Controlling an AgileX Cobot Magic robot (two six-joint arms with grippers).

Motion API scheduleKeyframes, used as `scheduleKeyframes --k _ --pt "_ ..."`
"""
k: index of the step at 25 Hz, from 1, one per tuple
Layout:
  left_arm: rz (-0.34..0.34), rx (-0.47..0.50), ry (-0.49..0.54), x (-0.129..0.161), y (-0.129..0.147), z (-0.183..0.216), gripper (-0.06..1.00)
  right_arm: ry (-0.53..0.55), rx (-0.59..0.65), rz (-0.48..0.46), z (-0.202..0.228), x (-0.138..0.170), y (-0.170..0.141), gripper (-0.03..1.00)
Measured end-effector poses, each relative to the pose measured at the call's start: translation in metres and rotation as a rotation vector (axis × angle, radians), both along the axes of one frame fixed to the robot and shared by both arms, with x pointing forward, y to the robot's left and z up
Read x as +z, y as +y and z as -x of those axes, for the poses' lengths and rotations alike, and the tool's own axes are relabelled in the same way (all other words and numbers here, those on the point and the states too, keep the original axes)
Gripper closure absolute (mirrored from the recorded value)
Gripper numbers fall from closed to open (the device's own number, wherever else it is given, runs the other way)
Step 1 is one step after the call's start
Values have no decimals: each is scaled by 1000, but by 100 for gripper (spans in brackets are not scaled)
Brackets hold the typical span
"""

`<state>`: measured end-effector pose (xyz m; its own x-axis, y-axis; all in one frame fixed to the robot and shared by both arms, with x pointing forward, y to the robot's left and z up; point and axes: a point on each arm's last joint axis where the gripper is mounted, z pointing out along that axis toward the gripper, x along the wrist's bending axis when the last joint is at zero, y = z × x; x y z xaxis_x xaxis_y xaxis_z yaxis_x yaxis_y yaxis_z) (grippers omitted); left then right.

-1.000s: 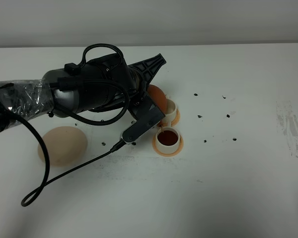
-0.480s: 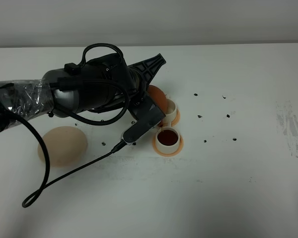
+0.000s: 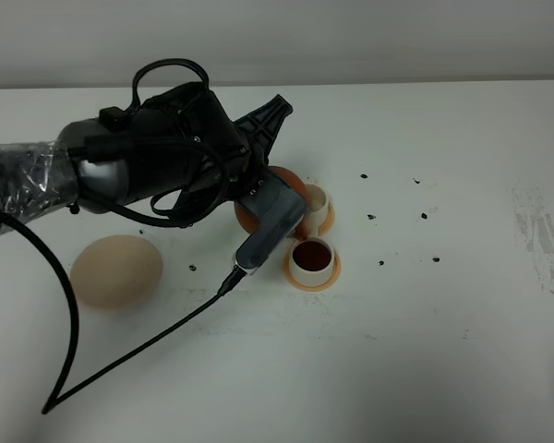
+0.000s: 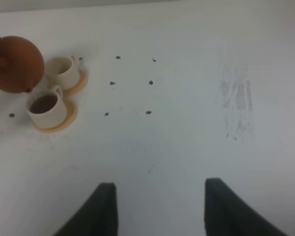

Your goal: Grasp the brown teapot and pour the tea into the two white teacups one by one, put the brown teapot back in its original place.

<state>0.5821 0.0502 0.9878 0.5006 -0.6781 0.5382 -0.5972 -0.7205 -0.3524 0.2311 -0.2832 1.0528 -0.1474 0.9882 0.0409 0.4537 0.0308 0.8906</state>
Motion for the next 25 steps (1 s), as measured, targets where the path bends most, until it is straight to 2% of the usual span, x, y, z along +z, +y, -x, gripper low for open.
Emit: scheduleKeyframes --k 7,13,18,22,25 --pt "99 153 80 36 19 15 82 0 0 0 0 0 0 54" --pt "235 272 208 40 34 46 82 0 0 0 0 0 0 54" --pt "376 402 339 25 46 75 82 0 0 0 0 0 0 54" --pt "406 506 435 -2 55 90 82 0 0 0 0 0 0 54" --pt "440 555 469 -19 60 99 82 0 0 0 0 0 0 54"
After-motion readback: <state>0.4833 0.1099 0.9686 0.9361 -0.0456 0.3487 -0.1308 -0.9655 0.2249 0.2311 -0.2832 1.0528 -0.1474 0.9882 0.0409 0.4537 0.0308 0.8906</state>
